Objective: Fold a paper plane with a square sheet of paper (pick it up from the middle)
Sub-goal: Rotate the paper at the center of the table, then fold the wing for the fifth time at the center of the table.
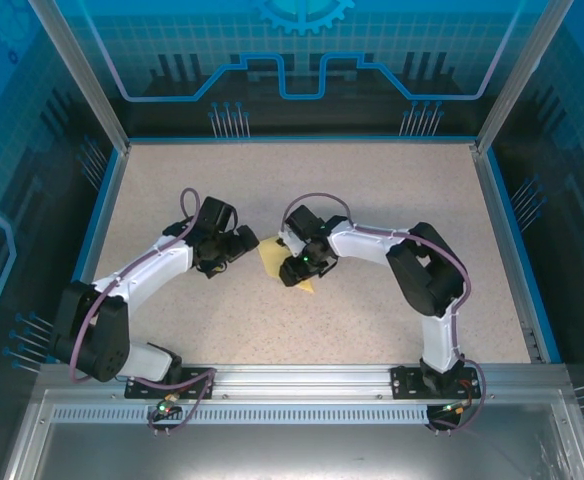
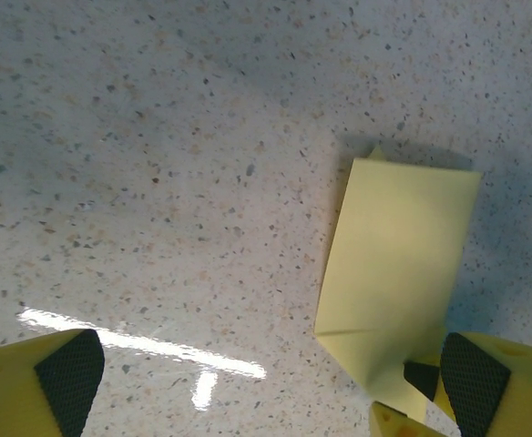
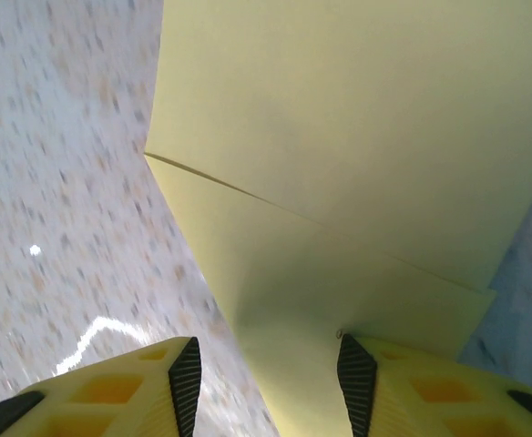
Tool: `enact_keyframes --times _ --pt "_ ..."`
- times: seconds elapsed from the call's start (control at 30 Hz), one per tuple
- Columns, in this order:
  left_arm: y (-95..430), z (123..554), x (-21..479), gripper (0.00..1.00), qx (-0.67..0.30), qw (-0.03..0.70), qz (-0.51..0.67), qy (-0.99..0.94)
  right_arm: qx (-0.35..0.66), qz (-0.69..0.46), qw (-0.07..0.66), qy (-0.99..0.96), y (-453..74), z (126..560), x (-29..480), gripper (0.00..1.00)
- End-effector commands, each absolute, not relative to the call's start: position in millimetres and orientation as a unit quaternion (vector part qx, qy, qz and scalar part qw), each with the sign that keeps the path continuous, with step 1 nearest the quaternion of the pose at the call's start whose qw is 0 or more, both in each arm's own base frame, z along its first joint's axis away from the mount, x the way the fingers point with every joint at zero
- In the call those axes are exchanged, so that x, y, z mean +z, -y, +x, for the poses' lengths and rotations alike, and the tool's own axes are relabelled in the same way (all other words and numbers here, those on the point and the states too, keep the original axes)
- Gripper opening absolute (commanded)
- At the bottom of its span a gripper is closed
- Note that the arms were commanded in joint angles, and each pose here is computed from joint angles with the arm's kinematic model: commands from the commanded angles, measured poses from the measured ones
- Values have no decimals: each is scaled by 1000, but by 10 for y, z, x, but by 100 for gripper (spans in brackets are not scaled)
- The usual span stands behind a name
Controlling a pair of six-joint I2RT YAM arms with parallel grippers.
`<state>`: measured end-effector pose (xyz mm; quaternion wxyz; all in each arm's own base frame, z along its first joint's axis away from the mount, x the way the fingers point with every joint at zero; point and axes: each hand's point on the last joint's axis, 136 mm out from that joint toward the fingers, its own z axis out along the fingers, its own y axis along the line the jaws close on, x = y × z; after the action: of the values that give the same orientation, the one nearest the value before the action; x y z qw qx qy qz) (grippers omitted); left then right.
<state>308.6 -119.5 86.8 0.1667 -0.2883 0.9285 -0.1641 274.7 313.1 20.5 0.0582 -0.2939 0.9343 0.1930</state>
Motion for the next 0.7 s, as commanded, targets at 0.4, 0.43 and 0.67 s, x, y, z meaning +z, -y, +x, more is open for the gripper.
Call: enact_keyframes --times 0.4,0.43,0.67 --pt "1630 2918 865 99 -282 154 -242 -915 380 -143 103 -908 -3072 2851 946 49" --pt "1652 2904 862 98 -284 153 -241 -915 378 -139 99 -910 -3073 2858 907 49" --pt "1855 2817 763 97 -318 126 -247 -907 362 -126 87 -920 -3060 2950 697 44"
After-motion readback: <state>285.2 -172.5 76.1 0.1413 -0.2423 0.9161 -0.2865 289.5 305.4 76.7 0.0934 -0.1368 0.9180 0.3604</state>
